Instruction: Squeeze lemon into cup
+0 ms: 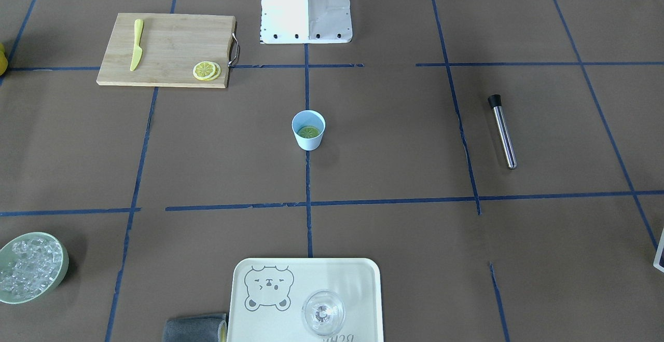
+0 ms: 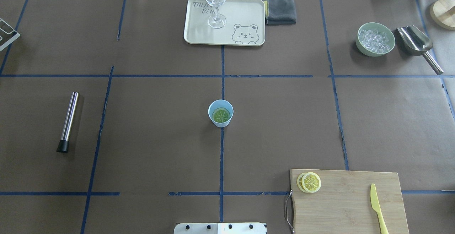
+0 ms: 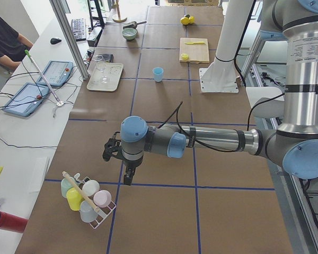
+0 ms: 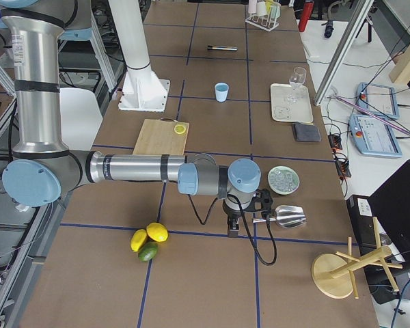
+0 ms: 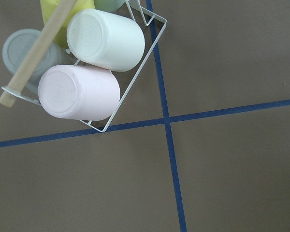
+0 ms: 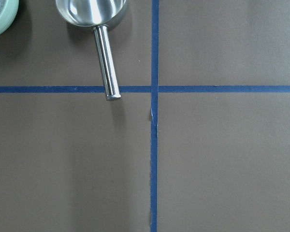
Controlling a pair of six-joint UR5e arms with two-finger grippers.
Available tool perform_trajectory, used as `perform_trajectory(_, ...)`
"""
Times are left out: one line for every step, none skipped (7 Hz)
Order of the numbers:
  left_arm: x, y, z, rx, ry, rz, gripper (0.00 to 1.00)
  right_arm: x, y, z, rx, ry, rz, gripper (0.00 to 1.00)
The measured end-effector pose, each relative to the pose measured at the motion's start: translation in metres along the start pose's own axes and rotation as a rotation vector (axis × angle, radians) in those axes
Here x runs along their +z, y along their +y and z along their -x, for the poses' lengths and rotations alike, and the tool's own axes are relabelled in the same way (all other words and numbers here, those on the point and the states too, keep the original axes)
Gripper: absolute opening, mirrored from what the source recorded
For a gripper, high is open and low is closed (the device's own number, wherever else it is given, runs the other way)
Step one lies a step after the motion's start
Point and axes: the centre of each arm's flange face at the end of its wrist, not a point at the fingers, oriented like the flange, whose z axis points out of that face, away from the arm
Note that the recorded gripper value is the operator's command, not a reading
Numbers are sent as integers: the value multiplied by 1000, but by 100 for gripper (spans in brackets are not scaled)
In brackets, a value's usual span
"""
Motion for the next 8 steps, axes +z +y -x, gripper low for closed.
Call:
perform_trajectory(1,0,1,-10,0,1,100,-1,0,1,-3,0,-4,100)
perform_trajectory(1,0,1,-16,0,2,100,-2,-1,2,-5,0,-6,100)
perform_trajectory(2,1,1,-19,0,3,100,-3,-1,3,-7,0,-8,100)
perform_trajectory(2,1,2,-21,0,3,100,-4,-1,4,-9,0,-11,100)
perform_trajectory(2,1,2,-21,0,3,100,-6,-1,5,-12,0,-14,100)
perform_trajectory(2,1,1,-21,0,3,100,-7,-1,6,-14,0,-16,100)
perform_trajectory(2,1,1,-21,1,3,100,-8,-1,7,-17,-1,-19,100)
perform_trajectory(2,1,2,-21,1,5,100,-9,-1,8,-20,-1,-20,100)
